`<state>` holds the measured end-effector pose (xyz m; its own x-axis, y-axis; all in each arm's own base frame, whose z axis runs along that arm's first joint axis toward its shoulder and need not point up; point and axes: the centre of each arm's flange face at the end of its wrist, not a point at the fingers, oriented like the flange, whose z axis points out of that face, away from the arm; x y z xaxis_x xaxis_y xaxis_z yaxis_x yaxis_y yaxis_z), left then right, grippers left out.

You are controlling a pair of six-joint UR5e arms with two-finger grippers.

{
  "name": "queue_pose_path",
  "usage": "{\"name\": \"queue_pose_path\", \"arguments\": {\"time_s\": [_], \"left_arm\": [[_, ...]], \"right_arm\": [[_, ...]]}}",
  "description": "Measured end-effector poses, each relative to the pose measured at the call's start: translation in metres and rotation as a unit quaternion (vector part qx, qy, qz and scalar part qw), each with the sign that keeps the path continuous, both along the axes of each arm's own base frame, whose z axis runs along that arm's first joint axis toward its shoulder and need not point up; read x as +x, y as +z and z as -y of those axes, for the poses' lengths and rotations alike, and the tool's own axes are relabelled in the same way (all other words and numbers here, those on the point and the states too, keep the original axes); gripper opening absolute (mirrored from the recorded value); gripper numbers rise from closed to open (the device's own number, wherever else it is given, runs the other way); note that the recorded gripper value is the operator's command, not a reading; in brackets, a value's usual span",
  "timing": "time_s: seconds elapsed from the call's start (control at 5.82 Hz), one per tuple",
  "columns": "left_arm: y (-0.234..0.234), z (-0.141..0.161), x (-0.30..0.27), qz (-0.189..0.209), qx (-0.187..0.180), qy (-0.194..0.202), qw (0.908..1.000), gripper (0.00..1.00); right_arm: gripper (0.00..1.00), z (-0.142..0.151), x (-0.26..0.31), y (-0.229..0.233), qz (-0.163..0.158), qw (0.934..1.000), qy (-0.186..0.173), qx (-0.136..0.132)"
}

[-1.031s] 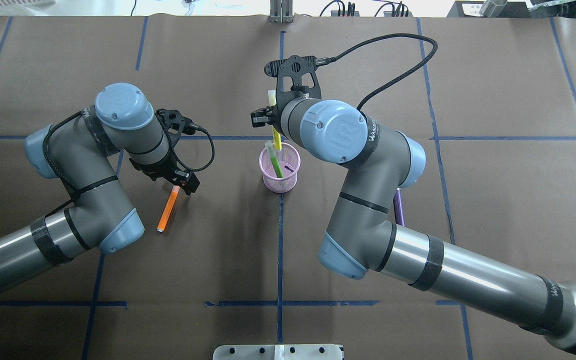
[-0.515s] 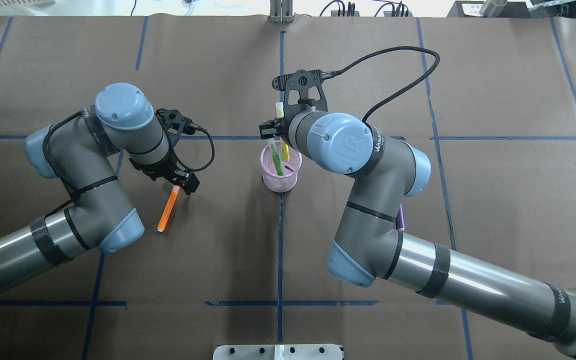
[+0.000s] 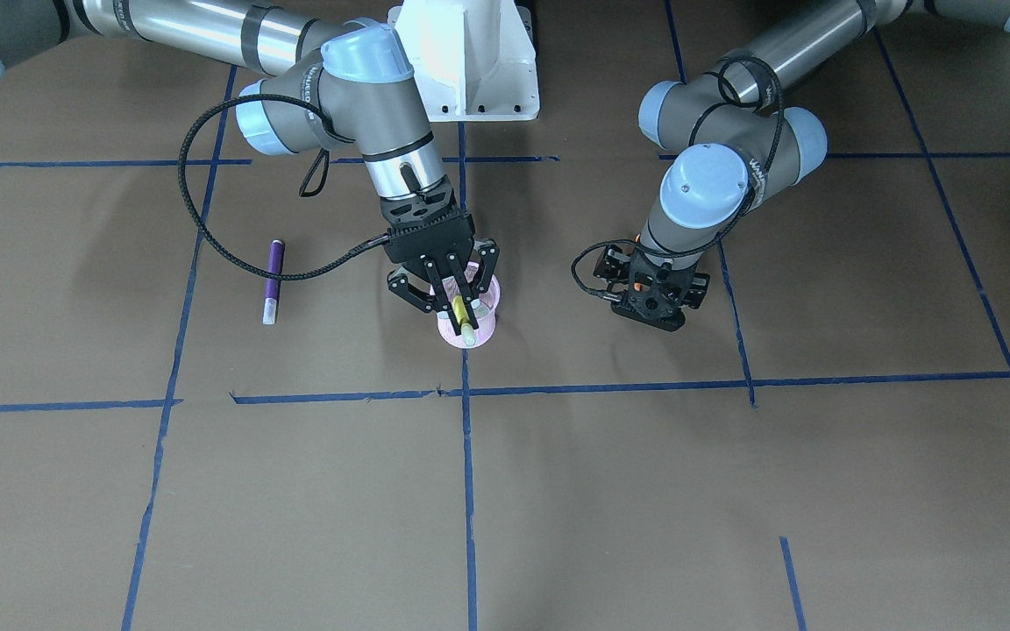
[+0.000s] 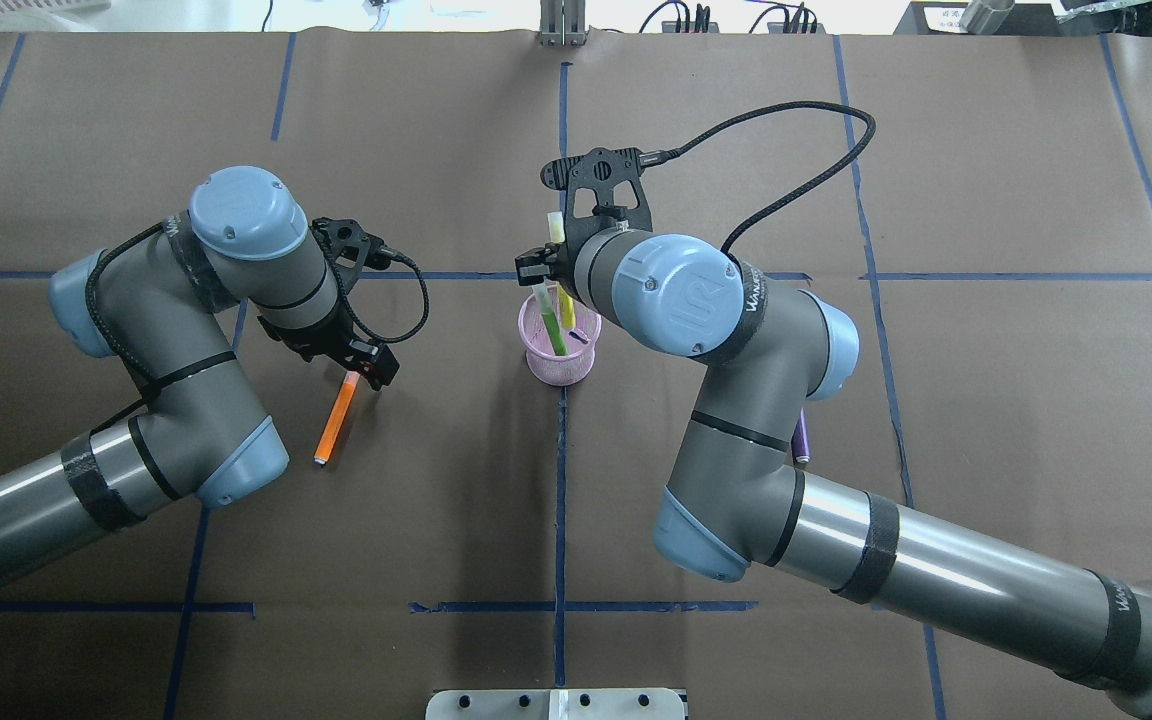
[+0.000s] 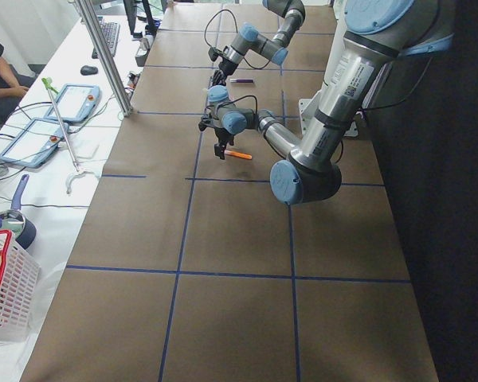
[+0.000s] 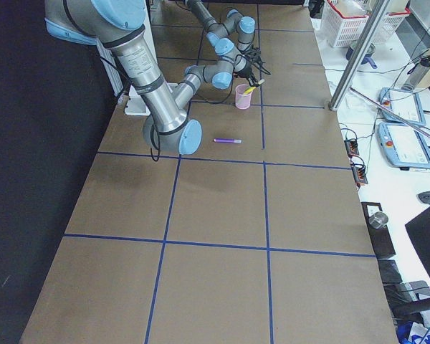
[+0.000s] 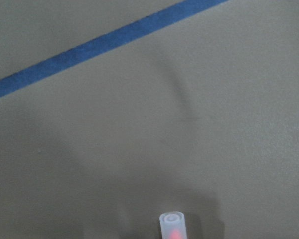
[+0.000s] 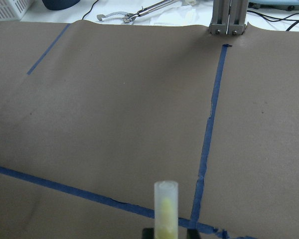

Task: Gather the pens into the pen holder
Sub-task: 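Lower the yellow marker into the cup and open the right gripper, then move the right gripper away from the cup toward the purple marker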

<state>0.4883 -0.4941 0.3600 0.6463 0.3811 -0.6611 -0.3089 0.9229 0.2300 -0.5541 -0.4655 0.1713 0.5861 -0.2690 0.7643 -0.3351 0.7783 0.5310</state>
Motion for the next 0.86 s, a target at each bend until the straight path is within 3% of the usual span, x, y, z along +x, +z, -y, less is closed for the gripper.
{"name": "queue_pose_path", "arguments": {"time_s": [0.52,0.69,0.86], "left_arm": [[-0.001,0.000,0.000,-0.001,0.000,0.000,1.0000,1.00],[-0.001,0.000,0.000,-0.001,0.000,0.000,1.0000,0.95],[-0.001,0.000,0.000,-0.001,0.000,0.000,1.0000,0.66]], "right_arm": [[1.00,-0.011,0.015,-0.013,0.009,1.0000,-0.002,-0.001],[1.00,-0.017,0.031,-0.019,-0.008,0.9998,-0.009,-0.015],[1.00,-0.020,0.049,-0.023,-0.035,0.9982,-0.024,-0.043]]}}
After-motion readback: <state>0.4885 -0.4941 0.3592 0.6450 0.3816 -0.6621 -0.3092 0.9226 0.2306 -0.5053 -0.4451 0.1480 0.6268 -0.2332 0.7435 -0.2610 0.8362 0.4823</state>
